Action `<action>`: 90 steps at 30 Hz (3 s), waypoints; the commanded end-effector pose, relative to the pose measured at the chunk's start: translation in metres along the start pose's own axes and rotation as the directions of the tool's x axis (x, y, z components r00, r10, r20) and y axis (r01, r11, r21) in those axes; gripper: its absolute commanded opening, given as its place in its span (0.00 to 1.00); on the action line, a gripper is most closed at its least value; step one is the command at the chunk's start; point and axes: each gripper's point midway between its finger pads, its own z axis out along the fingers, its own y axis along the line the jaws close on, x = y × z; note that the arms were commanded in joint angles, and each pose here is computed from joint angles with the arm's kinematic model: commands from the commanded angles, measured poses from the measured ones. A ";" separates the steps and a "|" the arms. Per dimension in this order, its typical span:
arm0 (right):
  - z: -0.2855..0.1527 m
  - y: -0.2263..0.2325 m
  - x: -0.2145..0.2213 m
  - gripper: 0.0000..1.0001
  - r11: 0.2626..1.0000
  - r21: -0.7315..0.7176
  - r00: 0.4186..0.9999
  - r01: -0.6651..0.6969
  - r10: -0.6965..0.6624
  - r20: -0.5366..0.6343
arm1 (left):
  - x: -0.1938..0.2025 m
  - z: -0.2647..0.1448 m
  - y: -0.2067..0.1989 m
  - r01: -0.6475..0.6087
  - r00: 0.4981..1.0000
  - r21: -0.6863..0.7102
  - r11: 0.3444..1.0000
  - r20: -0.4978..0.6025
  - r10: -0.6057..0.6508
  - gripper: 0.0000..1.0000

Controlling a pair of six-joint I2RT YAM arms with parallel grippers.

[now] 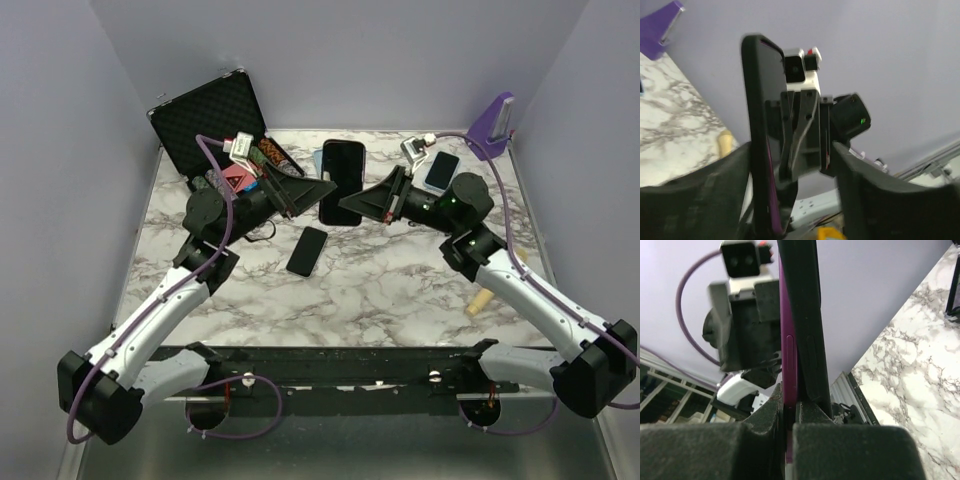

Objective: Take the phone out of the phone case
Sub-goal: Remove the phone case from the phone, then place the phone case at the center of the board.

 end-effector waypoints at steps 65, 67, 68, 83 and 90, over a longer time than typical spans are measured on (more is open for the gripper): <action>-0.114 -0.086 -0.017 0.01 0.776 0.614 0.970 0.147 -0.235 0.065 | 0.032 0.118 0.315 0.157 0.975 -0.656 0.738 -0.016 -0.222 0.00; -0.113 -0.088 -0.014 0.01 0.779 0.610 0.972 0.143 -0.226 0.060 | 0.034 0.132 0.329 0.160 0.972 -0.655 0.738 -0.024 -0.233 0.00; -0.113 -0.087 -0.013 0.01 0.783 0.606 0.973 0.143 -0.224 0.059 | 0.042 0.133 0.343 0.166 0.965 -0.675 0.719 -0.040 -0.260 0.00; -0.115 -0.087 -0.008 0.01 0.793 0.597 0.976 0.118 -0.202 0.076 | 0.023 0.176 0.409 0.396 0.896 -0.614 0.683 0.097 -0.433 0.00; -0.116 -0.087 -0.006 0.01 0.797 0.595 0.978 0.107 -0.193 0.083 | 0.018 0.174 0.434 0.494 0.838 -0.625 0.604 0.159 -0.522 0.10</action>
